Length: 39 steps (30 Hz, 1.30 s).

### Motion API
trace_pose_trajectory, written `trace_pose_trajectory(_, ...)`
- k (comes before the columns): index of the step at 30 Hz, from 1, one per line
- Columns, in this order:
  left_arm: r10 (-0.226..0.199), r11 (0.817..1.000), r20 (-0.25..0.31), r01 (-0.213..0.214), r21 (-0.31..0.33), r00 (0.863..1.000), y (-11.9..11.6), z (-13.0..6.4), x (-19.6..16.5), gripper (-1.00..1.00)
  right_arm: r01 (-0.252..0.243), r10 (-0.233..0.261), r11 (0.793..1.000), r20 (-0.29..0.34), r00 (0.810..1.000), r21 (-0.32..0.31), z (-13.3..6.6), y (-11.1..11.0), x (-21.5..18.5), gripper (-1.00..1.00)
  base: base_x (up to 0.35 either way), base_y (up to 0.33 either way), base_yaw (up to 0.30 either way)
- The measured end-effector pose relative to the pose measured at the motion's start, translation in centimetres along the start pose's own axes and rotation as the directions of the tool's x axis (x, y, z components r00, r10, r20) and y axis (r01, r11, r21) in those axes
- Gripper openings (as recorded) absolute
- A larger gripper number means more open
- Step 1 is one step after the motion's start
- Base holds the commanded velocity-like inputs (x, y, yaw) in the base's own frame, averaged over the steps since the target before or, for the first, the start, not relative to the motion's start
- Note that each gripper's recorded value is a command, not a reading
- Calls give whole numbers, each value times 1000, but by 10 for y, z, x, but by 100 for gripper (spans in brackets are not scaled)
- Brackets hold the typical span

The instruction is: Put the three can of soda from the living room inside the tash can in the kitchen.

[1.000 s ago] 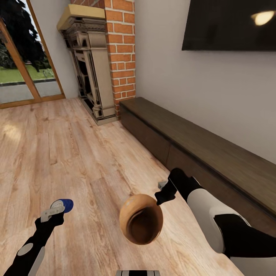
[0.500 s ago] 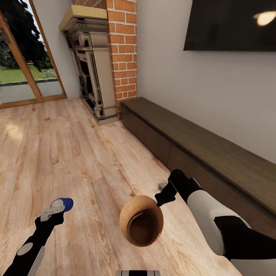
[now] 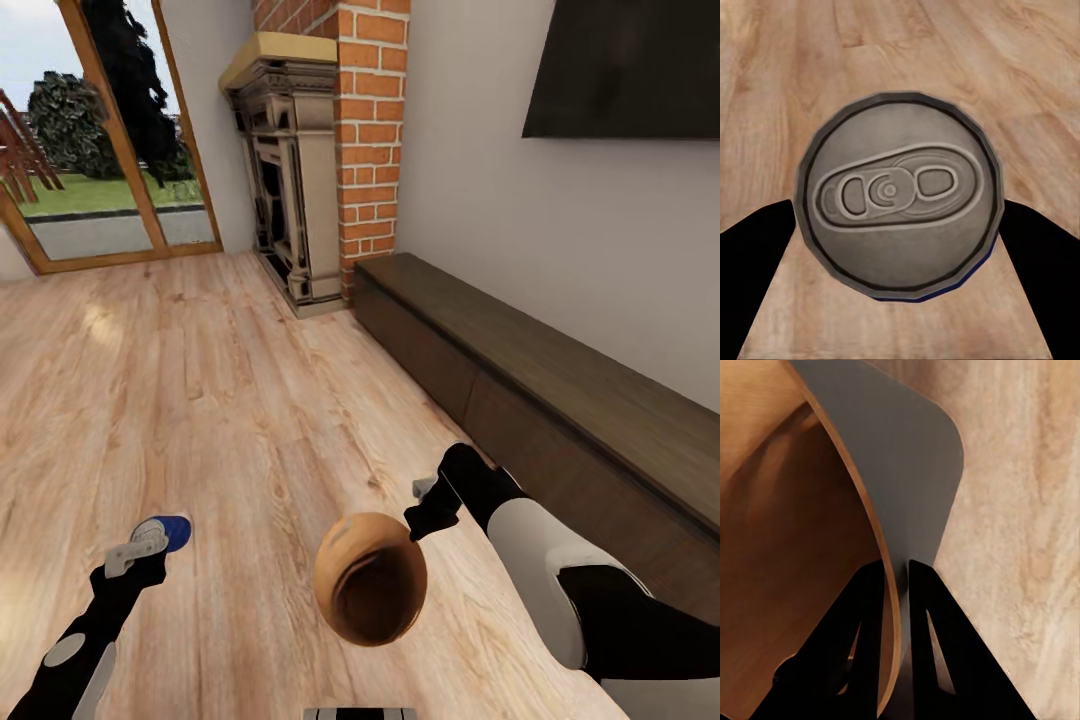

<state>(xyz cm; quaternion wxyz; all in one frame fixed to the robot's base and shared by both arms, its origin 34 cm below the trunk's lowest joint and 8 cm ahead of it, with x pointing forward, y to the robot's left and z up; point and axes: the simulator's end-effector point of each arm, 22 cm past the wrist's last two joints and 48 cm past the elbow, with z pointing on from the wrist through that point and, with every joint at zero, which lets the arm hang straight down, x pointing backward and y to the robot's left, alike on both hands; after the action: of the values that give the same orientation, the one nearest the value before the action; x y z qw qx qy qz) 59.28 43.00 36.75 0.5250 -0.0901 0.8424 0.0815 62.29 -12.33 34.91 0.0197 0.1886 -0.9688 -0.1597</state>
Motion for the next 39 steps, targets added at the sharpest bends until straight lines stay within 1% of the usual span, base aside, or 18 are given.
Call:
trace_pose_trajectory(6,0,1000,3,0,1,1000,-1,0,-4,-100,-8,8,1000,0,1000,2,-1,-3,3,-100,-263,0,229)
trace_pose_trajectory(10,0,1000,1,0,2,1000,-1,-1,-4,-100,-12,12,1000,-5,1000,7,1,-7,8,-100,-95,0,205)
trace_pose_trajectory(15,-1,1000,-11,1,4,1000,-2,-1,-2,-100,-17,17,1000,2,1000,3,1,-11,10,-100,-29,0,78)
trace_pose_trajectory(17,-2,1000,-33,2,6,999,-2,-1,2,-100,-38,38,999,7,999,5,-1,-23,13,-100,-8,0,23)
trace_pose_trajectory(19,-3,1000,-59,4,8,998,-3,-1,6,-100,-27,27,999,12,1000,38,-4,-40,16,-100,-4,0,12)
trace_pose_trajectory(20,-4,1000,-67,4,9,998,-3,-1,6,-100,-12,12,998,13,1000,59,-5,-47,17,-100,-2,0,7)
trace_pose_trajectory(22,-5,1000,-87,6,12,996,-5,-1,3,-100,-6,4,998,19,1000,69,-6,-54,18,-100,-2,0,4)
trace_pose_trajectory(24,-5,1000,-98,7,19,995,-8,-1,-9,-100,-21,20,999,30,999,45,-7,-52,17,-100,-1,0,2)
trace_pose_trajectory(26,1,999,-97,2,36,995,-13,-4,-41,-100,-33,32,999,39,999,23,-8,-50,16,-100,0,0,0)
trace_pose_trajectory(29,9,999,-81,-5,51,997,-20,-11,-72,-100,-24,22,999,37,999,37,-8,-53,17,-100,0,0,0)
trace_pose_trajectory(31,13,998,-88,-8,54,996,-21,-13,-78,-100,-13,12,999,34,999,48,-8,-56,17,-100,0,0,0)
trace_pose_trajectory(35,15,998,-92,-10,61,996,-23,-16,-84,-100,-29,28,999,41,999,20,-7,-48,15,-100,19,0,0)
trace_pose_trajectory(38,15,995,-111,-3,103,994,-33,-18,-83,-100,-25,24,999,40,999,25,-7,-49,15,-100,136,0,0)
trace_pose_trajectory(39,14,990,-146,7,143,989,-42,-20,-77,-100,-20,19,999,39,999,30,-7,-50,15,-100,132,0,0)
